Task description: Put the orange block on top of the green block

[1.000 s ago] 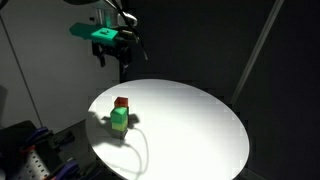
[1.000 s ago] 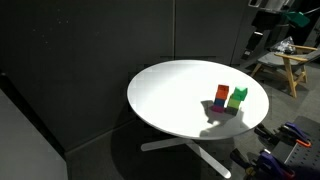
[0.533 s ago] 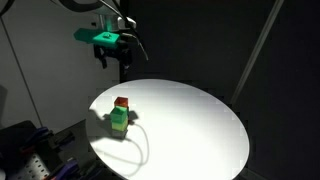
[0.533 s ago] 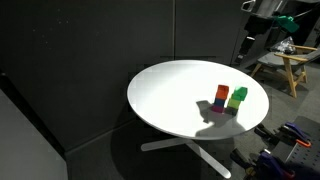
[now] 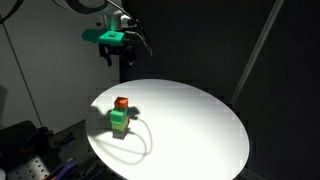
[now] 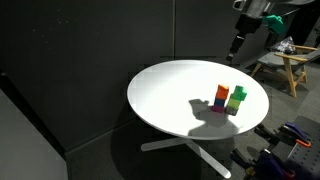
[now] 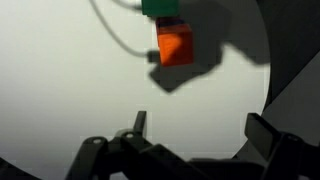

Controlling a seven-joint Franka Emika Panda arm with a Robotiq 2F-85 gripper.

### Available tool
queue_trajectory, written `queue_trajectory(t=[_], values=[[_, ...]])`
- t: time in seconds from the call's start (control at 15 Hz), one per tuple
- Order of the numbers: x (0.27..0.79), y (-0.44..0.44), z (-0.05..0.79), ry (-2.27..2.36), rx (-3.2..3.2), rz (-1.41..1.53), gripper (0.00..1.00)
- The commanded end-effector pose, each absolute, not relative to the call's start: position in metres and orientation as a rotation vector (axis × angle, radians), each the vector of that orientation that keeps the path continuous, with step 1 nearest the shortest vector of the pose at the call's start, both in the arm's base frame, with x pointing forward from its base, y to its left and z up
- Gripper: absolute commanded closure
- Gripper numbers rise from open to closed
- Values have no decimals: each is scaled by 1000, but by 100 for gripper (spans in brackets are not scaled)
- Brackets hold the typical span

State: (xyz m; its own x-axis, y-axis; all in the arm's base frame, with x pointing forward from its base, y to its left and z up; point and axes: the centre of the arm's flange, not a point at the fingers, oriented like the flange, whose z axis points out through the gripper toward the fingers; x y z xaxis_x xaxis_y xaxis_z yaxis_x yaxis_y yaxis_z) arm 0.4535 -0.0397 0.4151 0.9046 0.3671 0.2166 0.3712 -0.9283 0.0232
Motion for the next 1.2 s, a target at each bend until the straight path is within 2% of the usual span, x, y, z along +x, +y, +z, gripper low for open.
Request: queue_trajectory(t=[0.0,0.07,1.13], values=[[482,-42,409,-615,-3052,-303,0],[463,-40,410,-593,-3051,-321,0],[480,-43,383,-607,-3048,-246,0]])
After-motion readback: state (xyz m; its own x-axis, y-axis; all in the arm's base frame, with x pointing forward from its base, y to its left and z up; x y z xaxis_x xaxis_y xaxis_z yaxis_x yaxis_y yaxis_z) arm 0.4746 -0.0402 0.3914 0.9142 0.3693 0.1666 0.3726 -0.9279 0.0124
